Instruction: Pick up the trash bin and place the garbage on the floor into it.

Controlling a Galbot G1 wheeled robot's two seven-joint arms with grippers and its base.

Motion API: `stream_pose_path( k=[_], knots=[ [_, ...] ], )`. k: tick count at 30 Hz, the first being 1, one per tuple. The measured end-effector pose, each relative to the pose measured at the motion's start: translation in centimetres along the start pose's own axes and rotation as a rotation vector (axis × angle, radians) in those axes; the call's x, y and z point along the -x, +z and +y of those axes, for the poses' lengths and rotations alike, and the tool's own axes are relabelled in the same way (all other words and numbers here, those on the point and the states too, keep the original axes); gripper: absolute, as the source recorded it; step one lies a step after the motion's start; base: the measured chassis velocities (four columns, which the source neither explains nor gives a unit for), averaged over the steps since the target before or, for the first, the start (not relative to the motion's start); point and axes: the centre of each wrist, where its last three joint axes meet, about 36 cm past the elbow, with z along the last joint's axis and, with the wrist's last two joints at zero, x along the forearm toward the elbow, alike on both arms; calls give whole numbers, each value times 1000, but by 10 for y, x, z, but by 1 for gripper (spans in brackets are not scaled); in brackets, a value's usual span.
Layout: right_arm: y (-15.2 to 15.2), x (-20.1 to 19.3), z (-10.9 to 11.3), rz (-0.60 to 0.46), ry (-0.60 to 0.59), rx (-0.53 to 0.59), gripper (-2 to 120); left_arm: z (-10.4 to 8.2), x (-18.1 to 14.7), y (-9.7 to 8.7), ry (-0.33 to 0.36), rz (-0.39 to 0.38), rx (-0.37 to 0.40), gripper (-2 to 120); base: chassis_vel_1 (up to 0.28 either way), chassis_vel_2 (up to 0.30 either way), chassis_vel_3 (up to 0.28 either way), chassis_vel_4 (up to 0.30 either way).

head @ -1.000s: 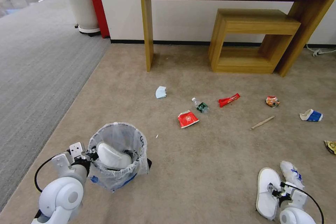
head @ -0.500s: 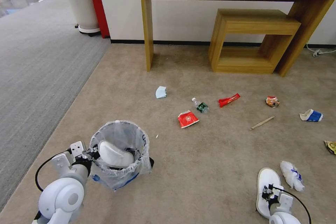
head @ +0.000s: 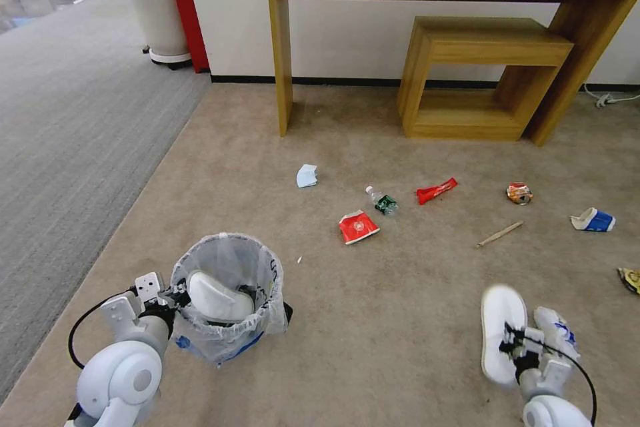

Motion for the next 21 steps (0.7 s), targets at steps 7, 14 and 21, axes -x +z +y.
stream_pose_path(
  k=[7,14,21],
  knots=[
    [-56,3,22,-221,-300,14,0,0,1,3,-3,5,4,2,0,0,0,0],
    [-99,10,48,-381,-548,0,0,-1,3,6,-6,14,10,2,0,0,0,0],
    [-150,10,98,-483,-833,-42,0,-6,5,12,4,41,21,2,0,0,0,0]
  ],
)
